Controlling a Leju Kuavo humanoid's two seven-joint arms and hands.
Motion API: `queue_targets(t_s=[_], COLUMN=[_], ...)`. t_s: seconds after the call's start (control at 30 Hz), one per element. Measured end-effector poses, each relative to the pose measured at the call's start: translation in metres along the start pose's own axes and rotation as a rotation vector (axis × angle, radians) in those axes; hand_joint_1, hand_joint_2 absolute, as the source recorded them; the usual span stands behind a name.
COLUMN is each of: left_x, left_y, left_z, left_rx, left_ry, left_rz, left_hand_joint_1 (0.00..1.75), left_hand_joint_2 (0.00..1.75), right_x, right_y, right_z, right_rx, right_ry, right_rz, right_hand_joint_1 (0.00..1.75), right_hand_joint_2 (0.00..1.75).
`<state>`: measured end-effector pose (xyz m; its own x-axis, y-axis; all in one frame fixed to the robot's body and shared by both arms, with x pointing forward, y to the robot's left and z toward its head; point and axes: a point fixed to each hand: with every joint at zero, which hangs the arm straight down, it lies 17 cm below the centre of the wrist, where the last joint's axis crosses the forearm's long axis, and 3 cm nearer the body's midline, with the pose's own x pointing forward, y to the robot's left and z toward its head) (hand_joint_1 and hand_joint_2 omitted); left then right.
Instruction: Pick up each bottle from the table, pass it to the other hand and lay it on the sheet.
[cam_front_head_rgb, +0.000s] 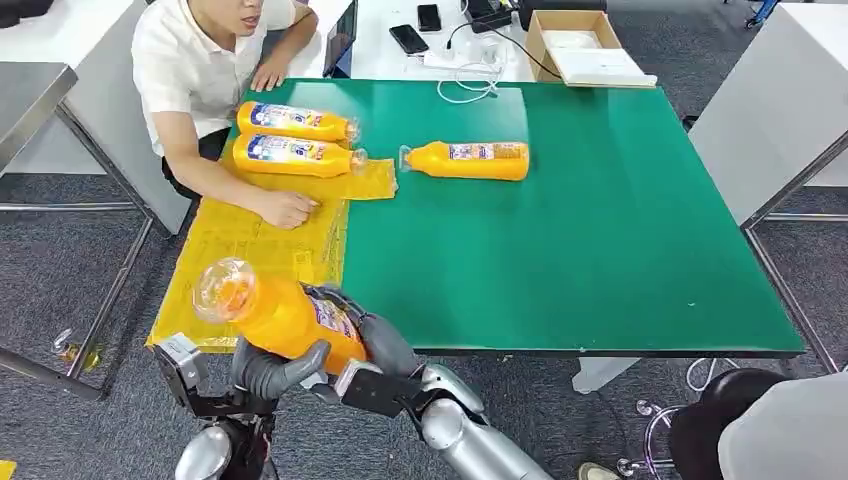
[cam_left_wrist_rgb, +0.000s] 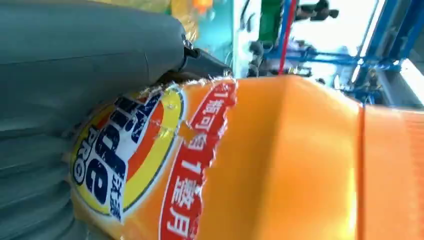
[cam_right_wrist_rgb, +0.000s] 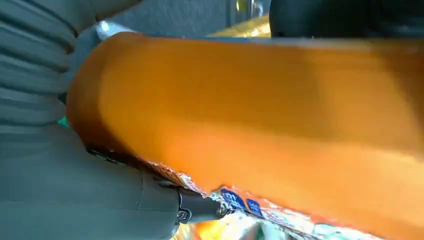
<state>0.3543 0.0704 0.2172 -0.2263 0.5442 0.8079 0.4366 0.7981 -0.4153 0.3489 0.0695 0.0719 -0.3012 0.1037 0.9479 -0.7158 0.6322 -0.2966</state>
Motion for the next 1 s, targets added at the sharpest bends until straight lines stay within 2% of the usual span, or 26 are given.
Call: queue_targets(t_s=[0.1,0.27,0.5,0.57,0.77,0.9,1.0], left_x=[0.007,0.015,0.028,0.028,0.038,0.038,0.038], left_y=[0.013,0.019,0.034,0.041,0.074,0.086,0.096], left_z=[-0.009,-0.021,-0.035,-0.040,-0.049,-0.054,-0.056], left_rx=[0.032,0.037,0.052,0.072,0.134,0.137,0.150], left_ry=[-0.030,-0.032,-0.057,-0.062,-0.130,-0.127,-0.131], left_rz=[-0.110,-0.050,-0.086,-0.186,-0.735,-0.800,-0.920], left_hand_joint_1=[1.75,1.75,1.75,1.75,1.75,1.75,1.75], left_hand_joint_2=[1.75,1.75,1.75,1.75,1.75,1.75,1.75], right_x=[0.024,0.049,0.056,0.056,0.060,0.061,0.066], right_y=[0.000,-0.004,0.012,0.014,0.005,0.003,-0.009], right_z=[-0.003,-0.001,0.009,0.011,0.014,0.014,0.017], right_rx=[-0.025,-0.071,-0.095,-0.113,-0.222,-0.237,-0.306], right_ry=[-0.093,-0.195,-0.244,-0.246,-0.268,-0.273,-0.279], right_rz=[0.068,0.113,0.117,0.117,0.199,0.211,0.205], right_hand_joint_1=[0.00,0.00,0.00,0.00,0.00,0.00,0.00], right_hand_joint_2=[1.75,1.75,1.75,1.75,1.75,1.75,1.75])
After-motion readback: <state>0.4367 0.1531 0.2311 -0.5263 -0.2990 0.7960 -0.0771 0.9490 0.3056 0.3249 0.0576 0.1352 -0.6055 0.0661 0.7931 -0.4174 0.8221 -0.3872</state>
